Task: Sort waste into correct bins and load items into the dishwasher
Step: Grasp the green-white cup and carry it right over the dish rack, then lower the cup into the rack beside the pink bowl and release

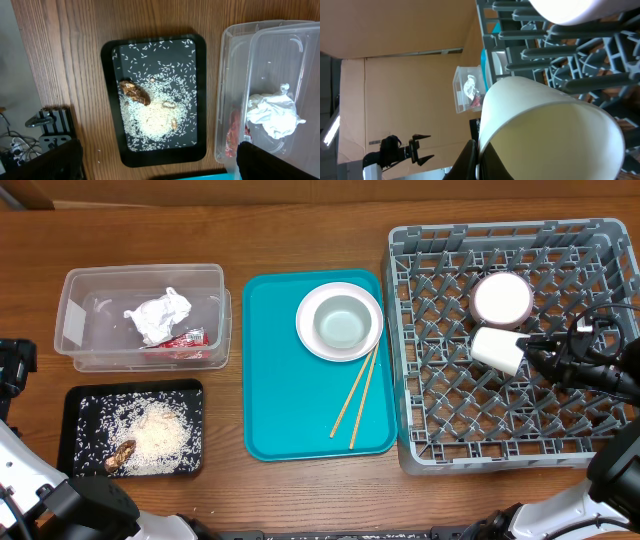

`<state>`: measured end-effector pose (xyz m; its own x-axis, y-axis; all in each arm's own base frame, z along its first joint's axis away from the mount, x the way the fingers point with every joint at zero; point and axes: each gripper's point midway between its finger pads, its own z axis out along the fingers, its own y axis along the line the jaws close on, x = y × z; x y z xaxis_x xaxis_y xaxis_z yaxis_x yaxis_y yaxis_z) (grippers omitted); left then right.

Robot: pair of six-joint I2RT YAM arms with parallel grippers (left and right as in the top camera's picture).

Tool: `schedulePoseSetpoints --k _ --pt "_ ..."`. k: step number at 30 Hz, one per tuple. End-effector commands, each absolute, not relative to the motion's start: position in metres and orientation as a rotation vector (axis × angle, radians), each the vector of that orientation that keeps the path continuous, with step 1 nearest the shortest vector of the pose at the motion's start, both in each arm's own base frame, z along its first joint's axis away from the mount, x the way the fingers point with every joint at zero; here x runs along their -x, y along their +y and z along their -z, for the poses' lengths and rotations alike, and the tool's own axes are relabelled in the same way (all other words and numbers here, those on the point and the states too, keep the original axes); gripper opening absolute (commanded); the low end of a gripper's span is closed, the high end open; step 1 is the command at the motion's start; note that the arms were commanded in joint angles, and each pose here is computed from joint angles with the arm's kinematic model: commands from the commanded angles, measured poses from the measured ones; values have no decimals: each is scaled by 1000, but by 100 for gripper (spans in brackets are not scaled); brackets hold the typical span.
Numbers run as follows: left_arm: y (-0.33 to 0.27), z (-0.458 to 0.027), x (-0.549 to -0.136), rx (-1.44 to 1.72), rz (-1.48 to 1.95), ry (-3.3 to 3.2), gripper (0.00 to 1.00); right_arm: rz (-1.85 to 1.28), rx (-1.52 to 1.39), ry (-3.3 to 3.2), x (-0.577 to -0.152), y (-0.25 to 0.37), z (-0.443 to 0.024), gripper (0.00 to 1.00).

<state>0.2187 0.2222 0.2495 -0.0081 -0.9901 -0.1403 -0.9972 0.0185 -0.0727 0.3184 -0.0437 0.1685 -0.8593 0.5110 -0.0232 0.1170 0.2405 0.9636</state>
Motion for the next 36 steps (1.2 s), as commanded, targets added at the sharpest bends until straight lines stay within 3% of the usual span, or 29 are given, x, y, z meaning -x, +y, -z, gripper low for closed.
schedulePoseSetpoints --k 1,29,36 --pt "225 -255 -217 2113 -83 2083 100 -1670 -585 2162 -321 -44 -168 4" --pt "225 -255 -217 2113 -83 2083 100 -1666 -593 2198 -312 -36 -144 4" --pt "225 -255 -217 2113 -83 2083 99 -1601 -733 2288 -313 -49 -126 4"
